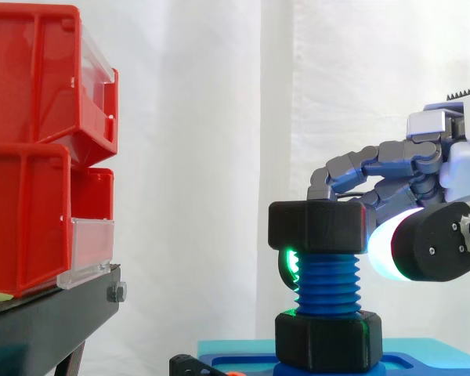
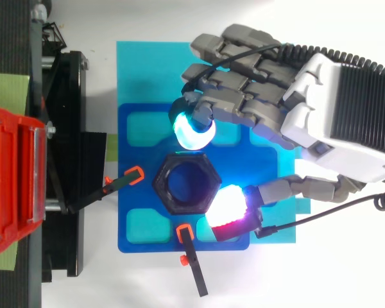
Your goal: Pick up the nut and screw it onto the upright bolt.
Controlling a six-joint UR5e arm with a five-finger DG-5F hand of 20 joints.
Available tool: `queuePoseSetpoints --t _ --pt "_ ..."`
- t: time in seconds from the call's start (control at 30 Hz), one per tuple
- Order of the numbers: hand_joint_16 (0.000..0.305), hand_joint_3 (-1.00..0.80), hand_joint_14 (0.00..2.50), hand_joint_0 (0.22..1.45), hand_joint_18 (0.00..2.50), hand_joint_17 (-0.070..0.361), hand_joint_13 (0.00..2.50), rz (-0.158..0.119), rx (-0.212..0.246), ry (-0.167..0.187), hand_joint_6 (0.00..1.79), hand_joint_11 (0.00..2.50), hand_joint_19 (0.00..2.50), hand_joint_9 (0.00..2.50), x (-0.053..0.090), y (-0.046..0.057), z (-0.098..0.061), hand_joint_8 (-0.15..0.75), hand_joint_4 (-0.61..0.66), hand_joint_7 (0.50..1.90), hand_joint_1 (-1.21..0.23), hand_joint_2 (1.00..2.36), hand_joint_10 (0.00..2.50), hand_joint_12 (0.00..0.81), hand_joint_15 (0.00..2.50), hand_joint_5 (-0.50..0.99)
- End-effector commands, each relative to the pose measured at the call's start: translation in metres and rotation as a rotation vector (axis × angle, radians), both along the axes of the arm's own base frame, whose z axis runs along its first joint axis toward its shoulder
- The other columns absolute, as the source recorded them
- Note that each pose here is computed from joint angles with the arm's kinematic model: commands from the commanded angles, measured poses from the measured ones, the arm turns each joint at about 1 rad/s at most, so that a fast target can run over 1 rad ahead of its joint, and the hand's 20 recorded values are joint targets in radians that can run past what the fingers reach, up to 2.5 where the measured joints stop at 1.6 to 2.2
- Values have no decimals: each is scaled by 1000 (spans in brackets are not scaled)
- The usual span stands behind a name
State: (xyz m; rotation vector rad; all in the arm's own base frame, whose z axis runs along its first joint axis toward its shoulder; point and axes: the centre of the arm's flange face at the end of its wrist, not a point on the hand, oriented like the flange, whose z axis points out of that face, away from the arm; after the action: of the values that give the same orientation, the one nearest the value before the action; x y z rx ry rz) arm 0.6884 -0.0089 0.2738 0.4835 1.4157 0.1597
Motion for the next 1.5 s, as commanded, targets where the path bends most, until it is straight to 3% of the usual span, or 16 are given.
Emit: queuePoseSetpoints --t 0.0,0.23,0.67,0.8,1.17,1.47 --pt "45 -500 0 553 94 101 253 5 0 -2 502 148 44 448 0 -2 1 298 267 1062 -746 1000 4 378 0 -193" --pt "50 -500 0 515 68 112 218 14 -2 0 503 129 48 415 0 -1 0 299 249 977 -751 1000 4 398 0 -206" --pt "50 -500 0 505 50 113 204 14 -2 0 503 116 51 403 0 -1 1 299 244 955 -747 1000 4 400 0 -208" --pt "54 -500 0 459 25 123 189 14 2 -2 502 91 35 371 0 -2 1 304 243 882 -748 1000 3 419 0 -222" --pt "66 -500 0 346 0 148 123 41 8 -10 501 0 38 285 2 -1 4 331 242 656 -590 1000 0 469 0 -257" --pt "67 -500 0 345 0 150 108 62 7 -17 501 0 39 275 12 1 27 328 233 622 -359 1000 0 473 0 -256"
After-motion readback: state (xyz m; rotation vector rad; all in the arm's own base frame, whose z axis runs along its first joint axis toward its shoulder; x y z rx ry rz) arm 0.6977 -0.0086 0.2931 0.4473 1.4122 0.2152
